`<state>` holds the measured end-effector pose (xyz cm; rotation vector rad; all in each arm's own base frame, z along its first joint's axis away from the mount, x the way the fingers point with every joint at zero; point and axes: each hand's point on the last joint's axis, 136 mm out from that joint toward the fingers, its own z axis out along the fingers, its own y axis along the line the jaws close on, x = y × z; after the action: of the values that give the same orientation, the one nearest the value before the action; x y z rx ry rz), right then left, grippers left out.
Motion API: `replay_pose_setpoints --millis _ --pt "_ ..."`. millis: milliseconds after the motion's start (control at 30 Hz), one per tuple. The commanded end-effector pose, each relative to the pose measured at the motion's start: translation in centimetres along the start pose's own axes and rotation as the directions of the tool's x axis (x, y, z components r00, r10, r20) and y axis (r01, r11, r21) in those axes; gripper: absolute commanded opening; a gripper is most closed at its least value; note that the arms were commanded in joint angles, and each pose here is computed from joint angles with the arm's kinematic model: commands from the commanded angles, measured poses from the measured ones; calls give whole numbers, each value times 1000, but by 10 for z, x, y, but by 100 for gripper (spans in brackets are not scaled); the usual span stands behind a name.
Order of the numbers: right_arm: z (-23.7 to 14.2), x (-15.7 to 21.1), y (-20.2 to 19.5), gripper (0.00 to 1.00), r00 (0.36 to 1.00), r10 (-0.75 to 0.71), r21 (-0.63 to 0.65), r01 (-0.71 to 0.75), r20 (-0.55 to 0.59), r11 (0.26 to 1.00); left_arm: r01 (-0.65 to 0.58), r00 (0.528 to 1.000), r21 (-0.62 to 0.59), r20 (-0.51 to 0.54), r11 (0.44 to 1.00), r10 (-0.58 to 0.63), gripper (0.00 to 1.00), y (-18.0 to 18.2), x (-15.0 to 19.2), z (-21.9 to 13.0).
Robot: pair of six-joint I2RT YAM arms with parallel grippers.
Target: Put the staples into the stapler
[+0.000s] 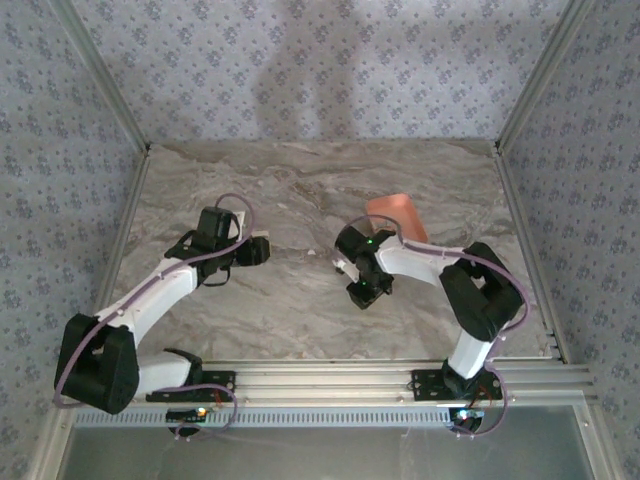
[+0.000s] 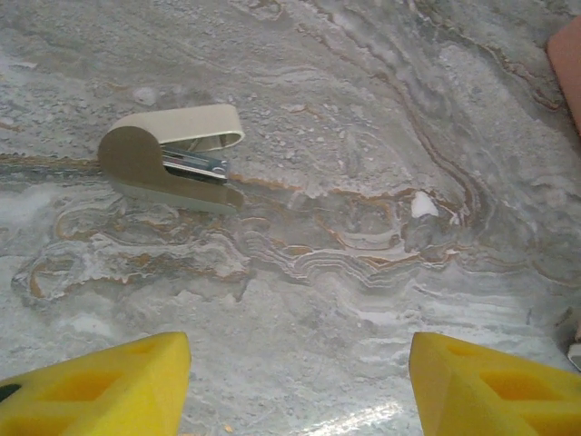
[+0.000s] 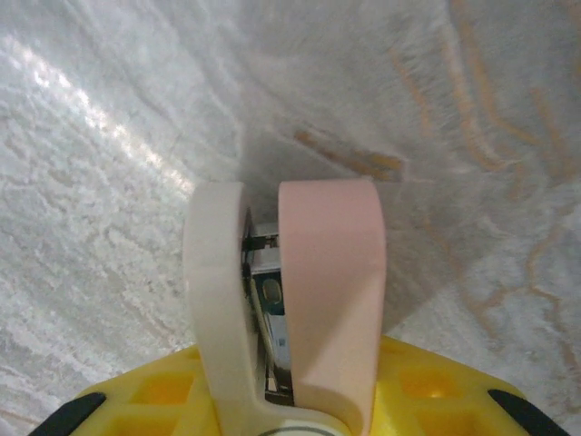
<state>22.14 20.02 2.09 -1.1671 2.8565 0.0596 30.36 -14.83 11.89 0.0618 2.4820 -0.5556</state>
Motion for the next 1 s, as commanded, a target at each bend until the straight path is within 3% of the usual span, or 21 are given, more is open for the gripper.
replay_pose_setpoints --millis 0,200,367,567,967 --pt "-23 -29 -7 30 981 -23 34 16 191 999 7 1000 101 22 995 -9 65 -20 -3 -7" --pt "-78 -74 4 28 853 -130 126 76 506 989 -33 999 371 23 928 27 65 -76 -6 -20" --pt "-112 -99 21 27 706 -239 211 128 666 969 -125 992 509 50 852 115 65 -124 0 -28" --pt "-135 -111 38 27 598 -322 280 165 734 946 -148 988 582 53 800 145 63 -156 4 -27" --pt "-150 -117 48 27 545 -324 271 177 774 946 -185 983 581 99 793 156 61 -167 -4 -29"
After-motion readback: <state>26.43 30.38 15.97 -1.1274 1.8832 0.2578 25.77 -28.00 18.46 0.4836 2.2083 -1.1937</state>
